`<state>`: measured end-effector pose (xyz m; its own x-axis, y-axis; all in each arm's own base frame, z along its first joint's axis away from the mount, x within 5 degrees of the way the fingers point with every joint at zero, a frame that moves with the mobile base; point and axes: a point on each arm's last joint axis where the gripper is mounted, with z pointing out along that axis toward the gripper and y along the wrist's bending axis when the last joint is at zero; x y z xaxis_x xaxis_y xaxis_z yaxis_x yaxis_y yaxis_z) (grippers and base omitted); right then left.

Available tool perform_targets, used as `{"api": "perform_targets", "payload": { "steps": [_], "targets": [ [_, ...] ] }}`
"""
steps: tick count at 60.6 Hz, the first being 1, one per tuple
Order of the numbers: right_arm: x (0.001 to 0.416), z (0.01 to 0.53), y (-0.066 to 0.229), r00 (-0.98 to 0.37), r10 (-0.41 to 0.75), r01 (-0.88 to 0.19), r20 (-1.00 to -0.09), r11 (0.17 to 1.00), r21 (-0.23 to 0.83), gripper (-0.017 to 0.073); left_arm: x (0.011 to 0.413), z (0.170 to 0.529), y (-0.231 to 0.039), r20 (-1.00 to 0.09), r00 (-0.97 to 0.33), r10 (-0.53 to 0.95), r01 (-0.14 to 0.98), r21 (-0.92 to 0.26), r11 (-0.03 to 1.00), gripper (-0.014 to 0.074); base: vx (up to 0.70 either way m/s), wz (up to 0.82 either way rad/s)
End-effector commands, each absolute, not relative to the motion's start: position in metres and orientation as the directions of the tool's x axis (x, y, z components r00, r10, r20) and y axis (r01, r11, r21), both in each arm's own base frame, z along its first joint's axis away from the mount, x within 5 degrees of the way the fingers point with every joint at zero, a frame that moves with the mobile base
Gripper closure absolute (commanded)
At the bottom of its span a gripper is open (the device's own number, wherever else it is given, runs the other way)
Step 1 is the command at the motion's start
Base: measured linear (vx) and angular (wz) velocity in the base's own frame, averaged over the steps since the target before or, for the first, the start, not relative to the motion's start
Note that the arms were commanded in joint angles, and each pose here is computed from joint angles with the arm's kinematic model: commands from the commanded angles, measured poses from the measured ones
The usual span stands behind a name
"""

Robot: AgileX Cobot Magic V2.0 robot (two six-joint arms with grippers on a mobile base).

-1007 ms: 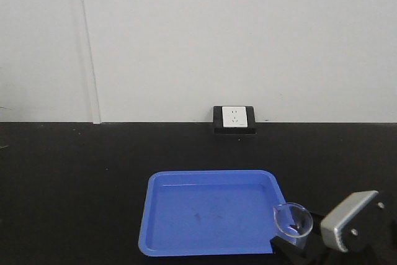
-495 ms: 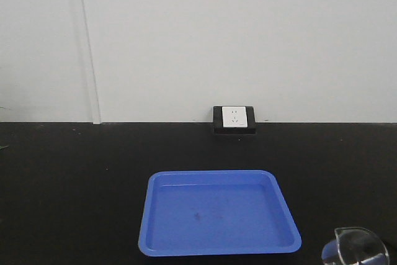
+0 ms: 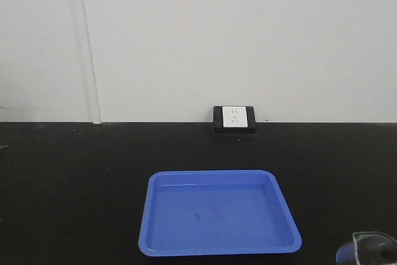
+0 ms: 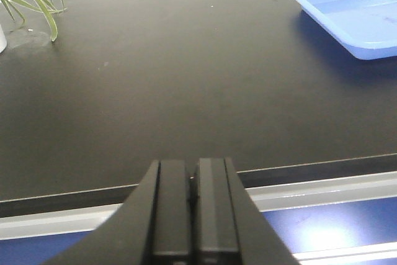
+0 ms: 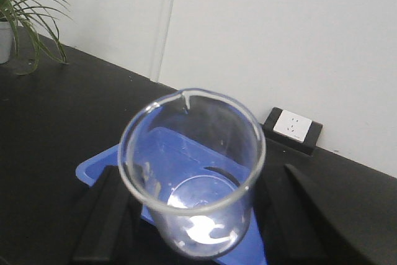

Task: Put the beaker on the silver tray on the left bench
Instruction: 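Hold the beaker in the right gripper while the base turns away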

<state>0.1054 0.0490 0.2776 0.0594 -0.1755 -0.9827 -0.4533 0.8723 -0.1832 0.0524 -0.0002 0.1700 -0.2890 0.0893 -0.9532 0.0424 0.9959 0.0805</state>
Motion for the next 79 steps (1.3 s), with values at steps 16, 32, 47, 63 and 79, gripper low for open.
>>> {"api": "perform_targets", "payload": {
  "steps": [16,32,47,63,79],
  "targets": [
    [0.1042,0.2907,0.0516,0.115,-0.137,-0.473,-0.984,0.864,-0.175,0.0573,0.0542,0.1702,-0.0009,-0.970,-0.229,0.085,0.046,0.076,0.996,0.0592,0.00,0.00],
    [0.1042,0.2907,0.0516,0.115,-0.137,-0.473,-0.984,0.864,-0.175,0.0573,0.0542,0.1702,-0.0009,-0.970,-0.229,0.085,0.046,0.076,0.996,0.0592,0.00,0.00],
    [0.1042,0.2906,0.0515,0.114,-0.137,-0.472,-0.984,0.864,-0.175,0.0573,0.0542,0.1702,-0.0009,-0.970,-0.229,0.085,0.046,0.076,0.996,0.0592,-0.01,-0.01],
    [0.1044,0.2905,0.0516,0.113,-0.137,-0.472,-0.984,0.864,-0.175,0.0573,0.0542,0.1702,-0.0009,-0.970,-0.229,0.085,0.046,0.076,0.996,0.0592,-0.07,-0.04],
    [0.1043,0.2905,0.0516,0.114,-0.137,-0.473,-0.984,0.864,-0.175,0.0573,0.0542,0.1702,-0.0009,-0.970,-0.229,0.085,0.046,0.076,0.996,0.0592,-0.19,-0.02]
  ]
}}
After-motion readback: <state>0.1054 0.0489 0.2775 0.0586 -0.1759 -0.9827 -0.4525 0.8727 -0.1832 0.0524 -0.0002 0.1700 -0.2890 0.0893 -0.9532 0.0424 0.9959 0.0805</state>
